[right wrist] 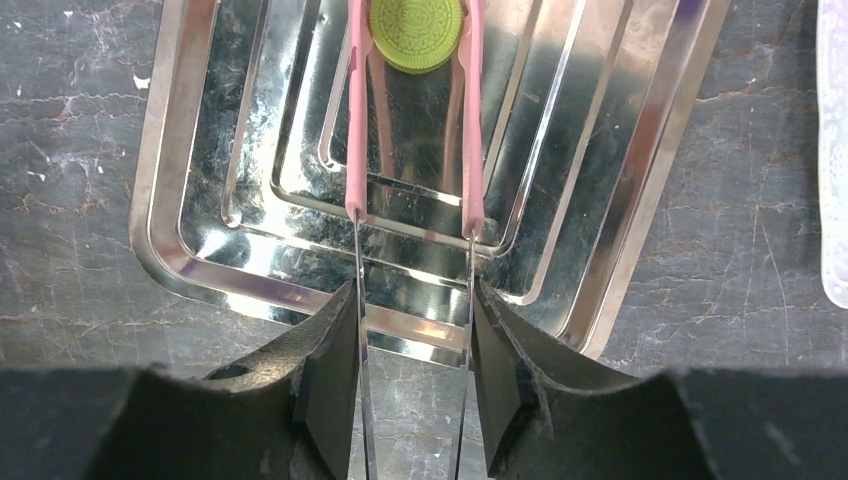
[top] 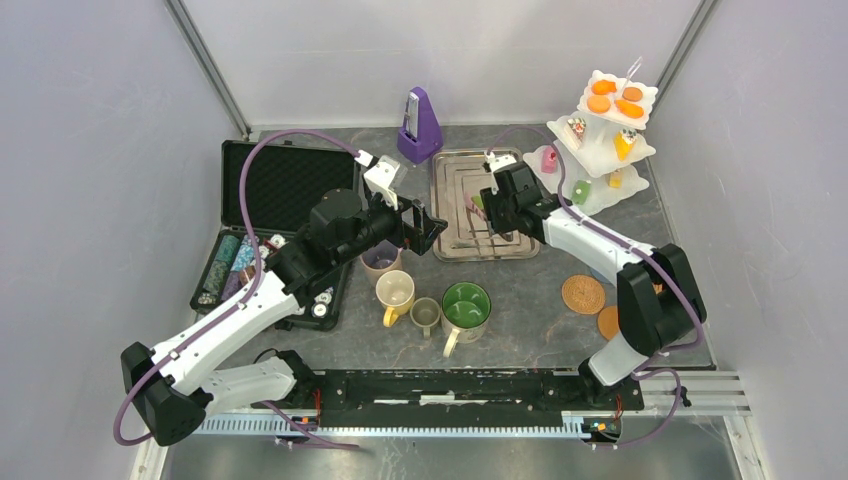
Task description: Serve the afternoon tea
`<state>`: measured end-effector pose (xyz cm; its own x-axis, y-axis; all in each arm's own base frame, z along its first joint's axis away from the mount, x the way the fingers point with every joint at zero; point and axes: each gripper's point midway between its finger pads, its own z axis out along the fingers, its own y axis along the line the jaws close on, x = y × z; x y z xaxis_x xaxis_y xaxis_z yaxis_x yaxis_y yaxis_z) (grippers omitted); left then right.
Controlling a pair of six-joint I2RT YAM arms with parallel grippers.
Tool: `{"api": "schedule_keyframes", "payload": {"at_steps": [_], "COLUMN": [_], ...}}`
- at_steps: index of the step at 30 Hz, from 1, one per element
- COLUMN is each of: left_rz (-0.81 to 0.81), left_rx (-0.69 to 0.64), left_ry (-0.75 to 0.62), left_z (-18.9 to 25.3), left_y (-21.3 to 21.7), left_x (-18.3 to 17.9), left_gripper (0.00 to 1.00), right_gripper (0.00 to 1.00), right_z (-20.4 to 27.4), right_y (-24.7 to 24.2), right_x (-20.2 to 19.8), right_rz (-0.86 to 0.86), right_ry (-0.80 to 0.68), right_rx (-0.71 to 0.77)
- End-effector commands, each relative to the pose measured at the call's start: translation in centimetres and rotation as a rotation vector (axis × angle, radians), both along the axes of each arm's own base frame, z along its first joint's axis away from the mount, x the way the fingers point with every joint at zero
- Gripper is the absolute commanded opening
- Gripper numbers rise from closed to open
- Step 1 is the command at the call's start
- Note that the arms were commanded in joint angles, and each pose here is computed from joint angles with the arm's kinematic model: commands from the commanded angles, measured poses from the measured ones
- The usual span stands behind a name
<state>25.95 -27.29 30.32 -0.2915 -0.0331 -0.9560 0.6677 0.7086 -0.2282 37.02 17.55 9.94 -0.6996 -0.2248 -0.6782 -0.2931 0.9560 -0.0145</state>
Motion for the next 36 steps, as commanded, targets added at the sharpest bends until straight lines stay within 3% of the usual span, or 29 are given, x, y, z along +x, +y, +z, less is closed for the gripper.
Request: {"api": "schedule_keyframes", "payload": {"at_steps": [1,7,15,23,30,36], "left_rz": [0.008,0.011,-0.009,-0.025,-0.020,-0.033], "left_rx": [-0.003,-0.001,-0.016,-0.031,-0.034,-0.041], "left_ry": [-0.085,-0.086,-0.082,-0.080,-0.086,-0.085], "left_z": [2.3,2.3,2.4,2.8,3.0,3.2], "left_y": [0.3,0.4,0.1,-0.1,0.1,-0.1], "left_x": [0.6,0.6,0.3,0.0,-0.1,-0.2], "left_gripper": [1.00,1.00,1.00,1.00,1.00,1.00], "right_gripper": [0.31,0.26,0.21,0.19,0.17,0.17], "right_z": [4.8,10.1,19.7,30.3,33.2,31.8], "right_y": [0.3,-1.2,-8.0,-15.6,-20.5,-22.3], "right_x": [1.6,0.1,-3.3,-5.1,-5.5,-4.9], "right_rz": [-0.012,-0.034,-0.159,-0.379,-0.584,-0.641], "right_ry": [-0.117,-0.203,-0.405,-0.602,-0.618,-0.597], "right_rx": [0.026,0.075,0.163,0.023,-0.107,-0.160]}}
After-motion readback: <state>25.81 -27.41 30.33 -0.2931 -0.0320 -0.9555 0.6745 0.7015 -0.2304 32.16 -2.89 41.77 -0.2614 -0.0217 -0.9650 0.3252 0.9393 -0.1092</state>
